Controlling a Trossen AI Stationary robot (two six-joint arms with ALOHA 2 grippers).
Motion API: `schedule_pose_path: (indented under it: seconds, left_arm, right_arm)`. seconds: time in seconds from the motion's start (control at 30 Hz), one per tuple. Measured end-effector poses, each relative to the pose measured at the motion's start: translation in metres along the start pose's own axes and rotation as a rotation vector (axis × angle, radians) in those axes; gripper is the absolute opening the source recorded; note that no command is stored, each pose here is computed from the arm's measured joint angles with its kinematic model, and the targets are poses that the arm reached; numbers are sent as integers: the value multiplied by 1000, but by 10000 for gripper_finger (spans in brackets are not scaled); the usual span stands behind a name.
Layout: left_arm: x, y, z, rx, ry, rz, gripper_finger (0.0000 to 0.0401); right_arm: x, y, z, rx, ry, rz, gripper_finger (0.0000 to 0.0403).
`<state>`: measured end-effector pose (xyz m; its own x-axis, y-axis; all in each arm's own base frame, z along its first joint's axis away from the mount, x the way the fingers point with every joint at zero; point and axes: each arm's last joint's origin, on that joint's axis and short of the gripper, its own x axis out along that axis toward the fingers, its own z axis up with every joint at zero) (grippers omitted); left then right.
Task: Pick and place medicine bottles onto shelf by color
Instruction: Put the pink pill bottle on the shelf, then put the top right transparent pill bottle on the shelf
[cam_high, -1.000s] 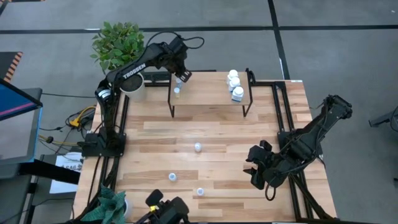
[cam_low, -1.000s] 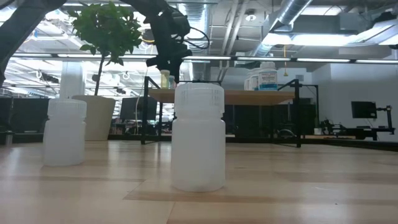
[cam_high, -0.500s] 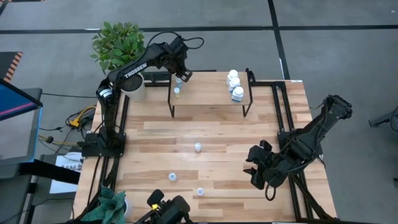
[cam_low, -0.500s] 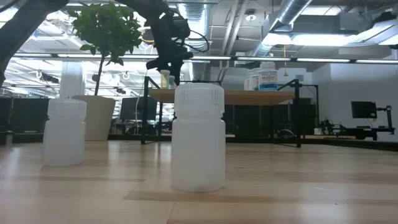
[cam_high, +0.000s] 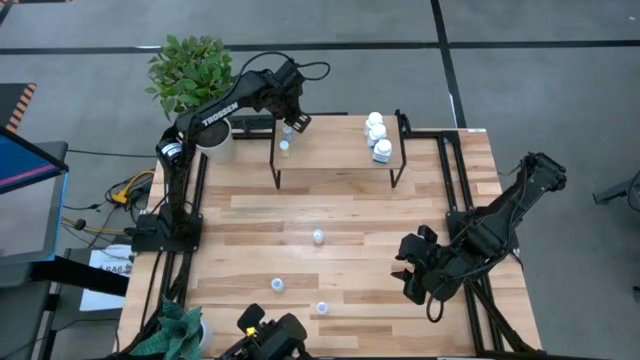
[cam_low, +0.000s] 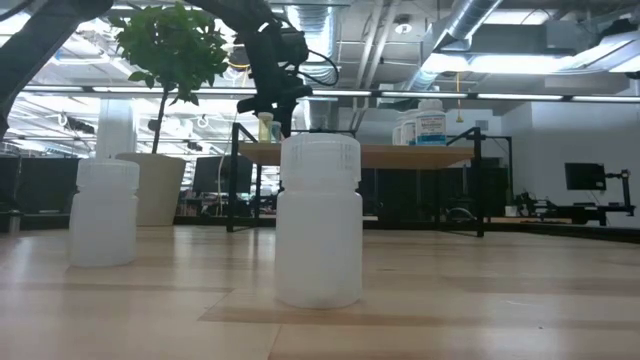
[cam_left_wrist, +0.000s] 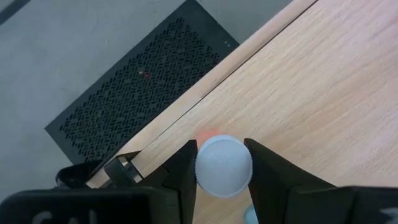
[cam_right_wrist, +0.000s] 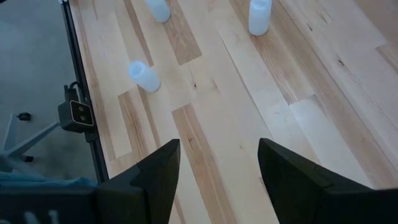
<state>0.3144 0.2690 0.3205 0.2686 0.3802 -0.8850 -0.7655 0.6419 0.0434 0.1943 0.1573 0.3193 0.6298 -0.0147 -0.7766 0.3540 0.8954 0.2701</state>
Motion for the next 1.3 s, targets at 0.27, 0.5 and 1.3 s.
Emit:
schedule_pose_path:
  seconds: [0.27, 0.5, 1.3]
  left_arm:
    - [0, 0, 0, -8, 6, -7, 116]
    - [2, 0, -1, -15, 14, -8, 151]
    - [-93, -15, 15, 36, -102, -227, 179]
  right_arm:
    - [0, 0, 0, -1, 1, -2, 240]
    - [0, 0, 0, -1, 1, -2, 240]
    - [0, 0, 0, -6, 1, -2, 240]
